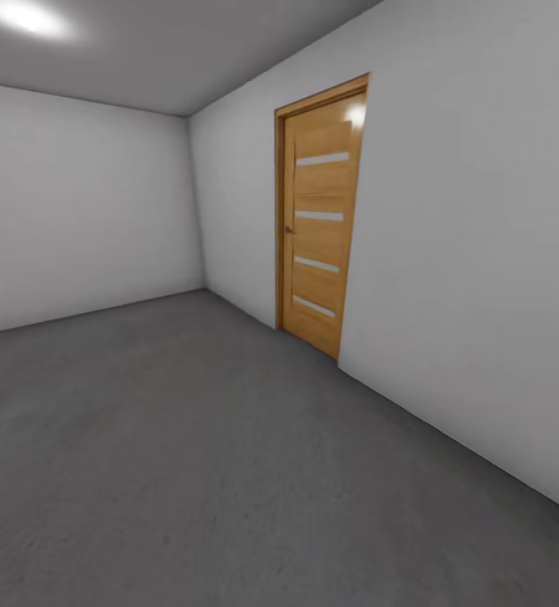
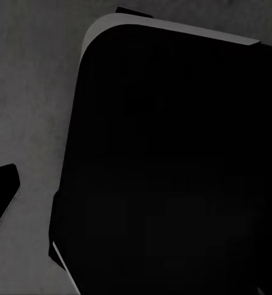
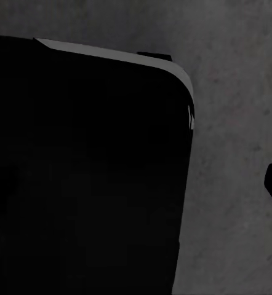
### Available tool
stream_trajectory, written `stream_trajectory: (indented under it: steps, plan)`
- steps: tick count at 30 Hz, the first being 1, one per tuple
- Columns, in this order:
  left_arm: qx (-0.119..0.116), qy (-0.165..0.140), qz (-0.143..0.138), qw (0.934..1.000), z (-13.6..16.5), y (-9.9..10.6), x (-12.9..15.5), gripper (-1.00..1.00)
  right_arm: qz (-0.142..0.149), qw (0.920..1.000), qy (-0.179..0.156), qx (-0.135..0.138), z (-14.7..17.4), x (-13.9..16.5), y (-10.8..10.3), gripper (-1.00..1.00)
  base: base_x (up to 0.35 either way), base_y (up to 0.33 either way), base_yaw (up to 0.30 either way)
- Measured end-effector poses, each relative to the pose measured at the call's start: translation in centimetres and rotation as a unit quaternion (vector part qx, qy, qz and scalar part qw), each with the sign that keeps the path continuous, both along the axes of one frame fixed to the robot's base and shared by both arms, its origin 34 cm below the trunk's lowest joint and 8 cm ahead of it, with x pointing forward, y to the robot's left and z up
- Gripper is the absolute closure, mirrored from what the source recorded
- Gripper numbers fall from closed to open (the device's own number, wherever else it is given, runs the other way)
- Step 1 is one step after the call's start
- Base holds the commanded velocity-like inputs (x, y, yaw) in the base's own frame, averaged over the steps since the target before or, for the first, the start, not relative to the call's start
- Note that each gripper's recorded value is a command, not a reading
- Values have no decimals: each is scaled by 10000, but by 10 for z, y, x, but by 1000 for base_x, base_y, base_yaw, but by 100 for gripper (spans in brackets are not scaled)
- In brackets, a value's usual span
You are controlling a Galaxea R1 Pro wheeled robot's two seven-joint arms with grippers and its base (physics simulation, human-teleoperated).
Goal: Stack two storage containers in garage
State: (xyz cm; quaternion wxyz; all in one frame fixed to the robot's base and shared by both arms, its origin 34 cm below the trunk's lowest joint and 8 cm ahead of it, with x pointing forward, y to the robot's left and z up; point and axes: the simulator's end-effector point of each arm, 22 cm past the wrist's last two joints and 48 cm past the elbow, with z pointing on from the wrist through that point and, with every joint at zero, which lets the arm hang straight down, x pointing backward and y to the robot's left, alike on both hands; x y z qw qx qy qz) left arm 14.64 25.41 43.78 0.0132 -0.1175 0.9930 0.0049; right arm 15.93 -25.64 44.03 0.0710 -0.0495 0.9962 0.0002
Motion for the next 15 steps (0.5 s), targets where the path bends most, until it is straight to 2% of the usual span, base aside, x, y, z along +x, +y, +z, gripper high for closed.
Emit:
stream_trajectory:
  steps: [15]
  plan:
    - [2,-1,9,10000,0,0,0,-100,-5,10000,-14,8,0,1,1,-100,324,108,0]
